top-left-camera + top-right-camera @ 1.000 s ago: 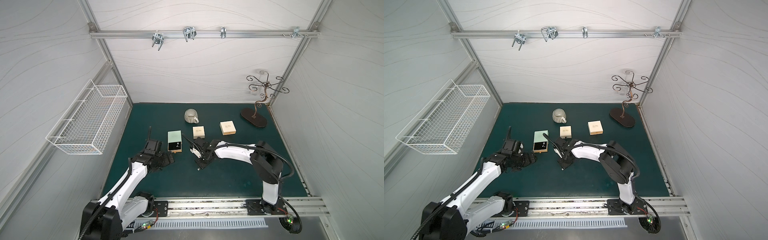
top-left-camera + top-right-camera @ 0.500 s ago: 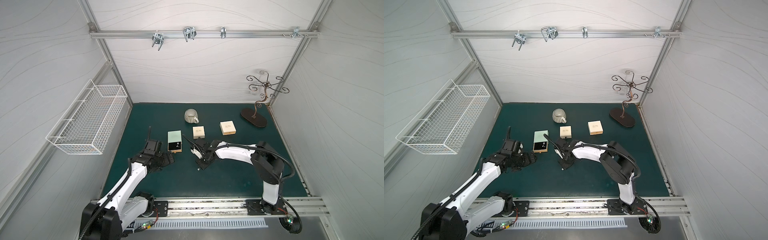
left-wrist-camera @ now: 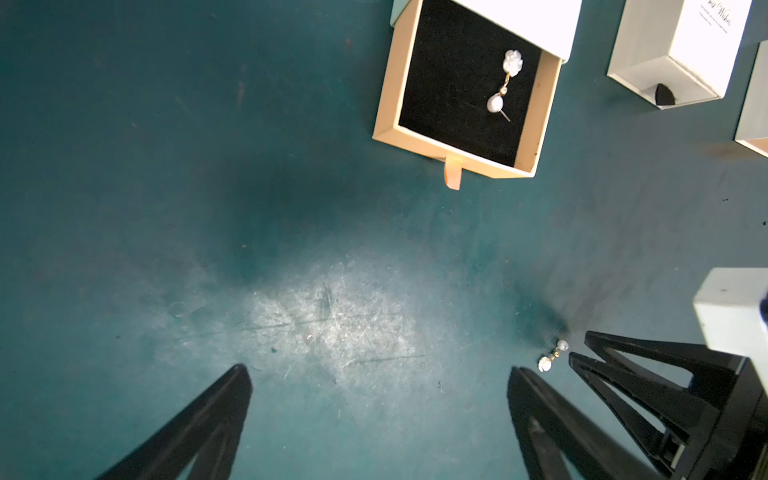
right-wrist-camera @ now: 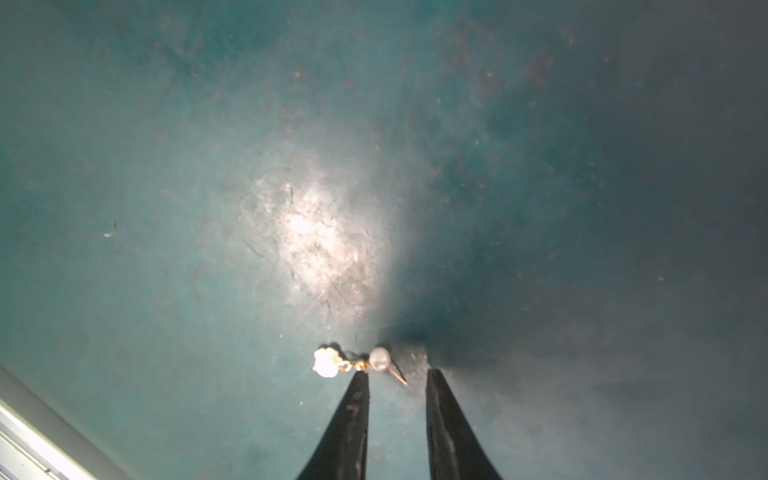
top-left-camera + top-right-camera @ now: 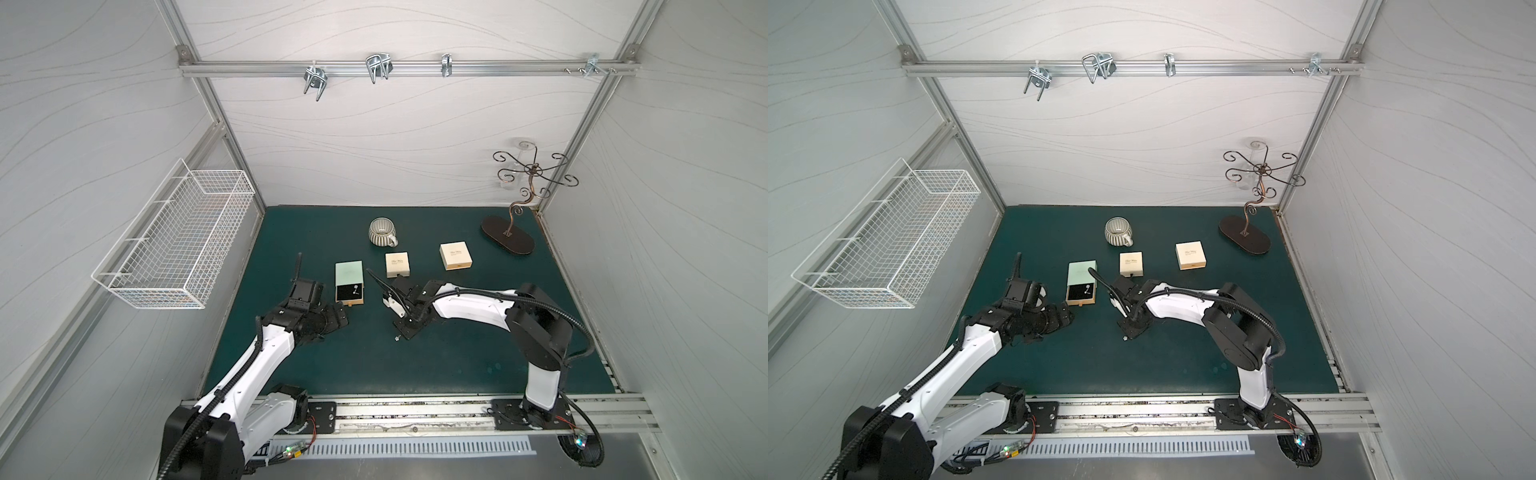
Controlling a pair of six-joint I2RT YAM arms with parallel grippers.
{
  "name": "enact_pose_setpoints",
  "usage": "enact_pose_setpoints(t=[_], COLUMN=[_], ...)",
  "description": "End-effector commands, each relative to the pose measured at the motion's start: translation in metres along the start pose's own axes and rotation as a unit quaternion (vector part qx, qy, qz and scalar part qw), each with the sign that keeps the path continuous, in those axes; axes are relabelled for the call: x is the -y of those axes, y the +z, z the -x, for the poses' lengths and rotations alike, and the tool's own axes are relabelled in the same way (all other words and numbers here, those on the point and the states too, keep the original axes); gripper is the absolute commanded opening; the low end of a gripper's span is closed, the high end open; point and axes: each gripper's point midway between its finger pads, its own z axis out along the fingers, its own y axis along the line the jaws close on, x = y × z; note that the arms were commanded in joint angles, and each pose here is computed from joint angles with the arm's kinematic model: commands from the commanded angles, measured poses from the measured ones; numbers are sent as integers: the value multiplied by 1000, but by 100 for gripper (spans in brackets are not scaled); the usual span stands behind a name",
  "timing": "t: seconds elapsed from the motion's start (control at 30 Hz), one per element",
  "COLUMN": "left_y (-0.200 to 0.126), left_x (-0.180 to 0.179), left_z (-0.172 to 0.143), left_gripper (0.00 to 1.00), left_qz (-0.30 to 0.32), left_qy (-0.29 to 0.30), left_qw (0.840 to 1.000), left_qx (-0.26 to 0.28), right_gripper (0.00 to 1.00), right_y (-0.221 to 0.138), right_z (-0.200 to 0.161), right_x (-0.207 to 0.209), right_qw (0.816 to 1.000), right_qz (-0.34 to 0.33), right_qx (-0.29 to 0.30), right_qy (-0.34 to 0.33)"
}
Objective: Place the earrings into the drawer-style jewelry box
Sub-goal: Pick up the earring from the center of the board.
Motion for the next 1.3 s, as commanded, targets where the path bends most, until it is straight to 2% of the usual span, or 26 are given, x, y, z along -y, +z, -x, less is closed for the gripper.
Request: enact_pose_setpoints(t=[0.0, 0.7, 1.27], left_y=[-4, -4, -3], left_x=[3, 2, 0], left_z=[6, 4, 2], left_gripper=[99, 99, 99], left_qz=[-2, -3, 1], left_qy=[-2, -5, -6], left_qw=[1000, 1000, 1000], left_qx=[11, 12, 10], right_gripper=[27, 33, 29], right_y=[-11, -9, 1], right_z=[-8, -9, -1], right_x=[2, -19, -5], right_qw=[1000, 999, 998], right_qz=[-5, 5, -20], right_qx=[-4, -5, -14], right_qy=[-9, -45, -53])
